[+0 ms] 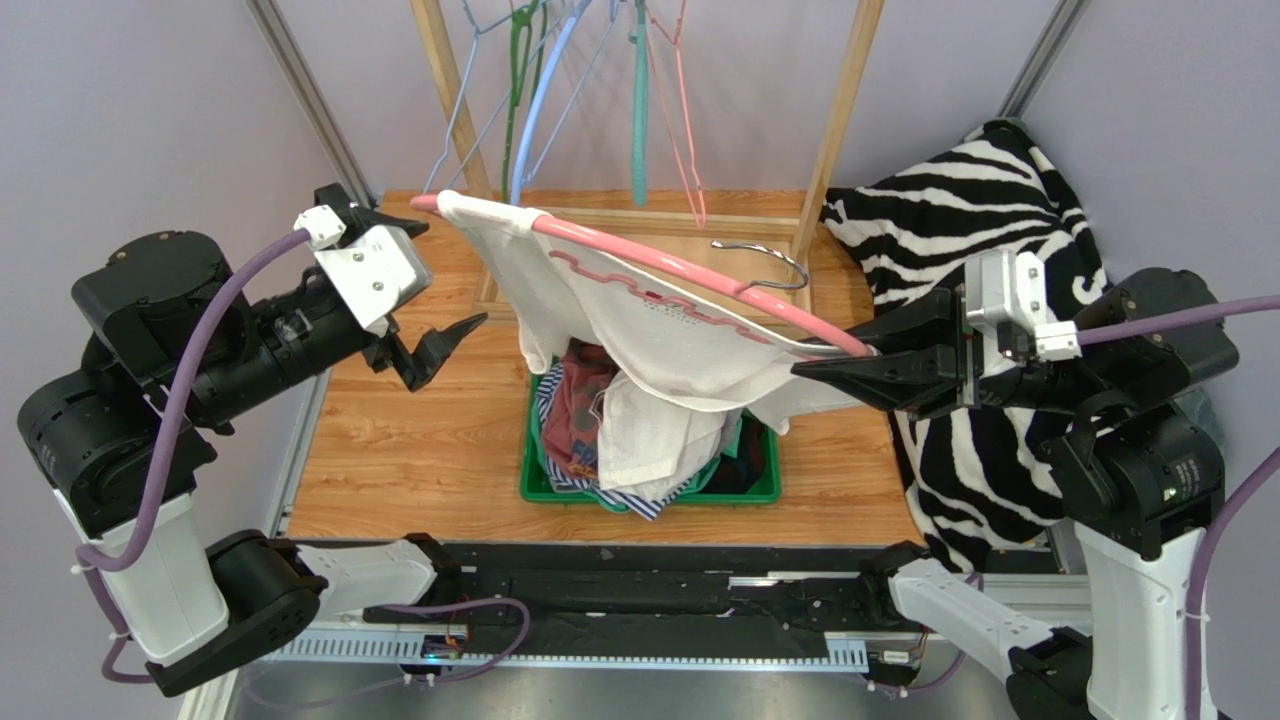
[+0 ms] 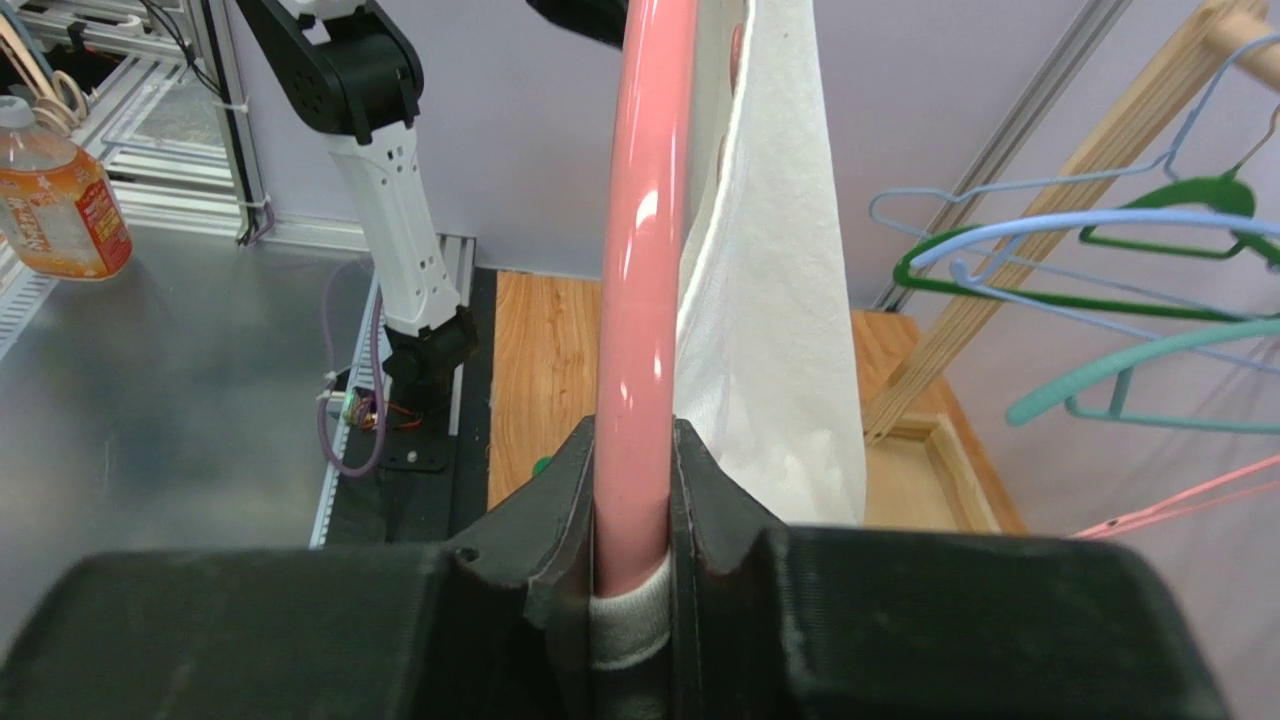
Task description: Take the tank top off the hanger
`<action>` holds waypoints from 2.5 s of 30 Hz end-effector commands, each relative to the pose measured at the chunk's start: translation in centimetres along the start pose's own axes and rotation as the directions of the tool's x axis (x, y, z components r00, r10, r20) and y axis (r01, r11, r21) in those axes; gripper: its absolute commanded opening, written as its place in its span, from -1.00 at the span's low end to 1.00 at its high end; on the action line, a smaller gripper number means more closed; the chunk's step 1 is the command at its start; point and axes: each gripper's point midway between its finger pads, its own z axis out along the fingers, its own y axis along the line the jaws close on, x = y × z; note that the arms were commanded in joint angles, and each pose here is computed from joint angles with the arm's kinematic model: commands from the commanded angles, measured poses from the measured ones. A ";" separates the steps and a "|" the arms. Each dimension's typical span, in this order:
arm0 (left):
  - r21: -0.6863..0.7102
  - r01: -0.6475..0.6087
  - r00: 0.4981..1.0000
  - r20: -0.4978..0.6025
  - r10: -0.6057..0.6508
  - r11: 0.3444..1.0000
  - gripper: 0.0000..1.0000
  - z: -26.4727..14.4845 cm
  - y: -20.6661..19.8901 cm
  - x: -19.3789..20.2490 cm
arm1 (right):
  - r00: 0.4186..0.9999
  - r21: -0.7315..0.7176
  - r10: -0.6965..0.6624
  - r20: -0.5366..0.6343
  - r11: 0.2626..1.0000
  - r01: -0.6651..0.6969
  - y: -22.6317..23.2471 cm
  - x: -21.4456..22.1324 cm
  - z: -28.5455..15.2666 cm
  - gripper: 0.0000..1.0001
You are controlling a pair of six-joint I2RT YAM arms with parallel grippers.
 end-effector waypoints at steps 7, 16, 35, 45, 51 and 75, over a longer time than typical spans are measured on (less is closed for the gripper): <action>-0.062 -0.002 0.999 0.035 0.004 0.998 0.98 -1.8 0.8 -0.5 | 0.996 0.045 -0.080 0.024 0.996 0.079 -2.7 -0.3 1.0 -1.00; -0.017 -0.138 0.988 0.063 0.138 0.990 0.98 -3.5 0.1 -0.8 | 0.987 -0.062 0.131 -0.096 0.989 -0.137 -3.4 5.6 2.7 -1.00; 0.209 -0.261 0.950 0.227 0.213 0.942 0.86 2.7 -3.2 -3.0 | 0.918 -0.283 0.366 -0.156 0.873 -0.396 0.5 7.5 4.2 -1.00; 0.560 -0.161 0.985 0.136 0.102 0.813 -0.31 2.2 -9.1 -0.4 | 0.918 -0.285 0.361 -0.161 0.874 -0.394 0.0 7.7 4.7 -1.00; 0.596 -0.111 0.993 0.108 0.057 0.795 -0.26 2.6 -9.9 0.1 | 0.920 -0.276 0.353 -0.170 0.879 -0.388 -0.5 7.6 5.2 -1.00; 0.322 -0.011 0.998 0.065 -0.010 0.947 -1.00 5.8 -5.0 -0.4 | 0.988 0.251 0.153 -0.024 0.957 -0.142 -8.0 6.7 4.4 0.09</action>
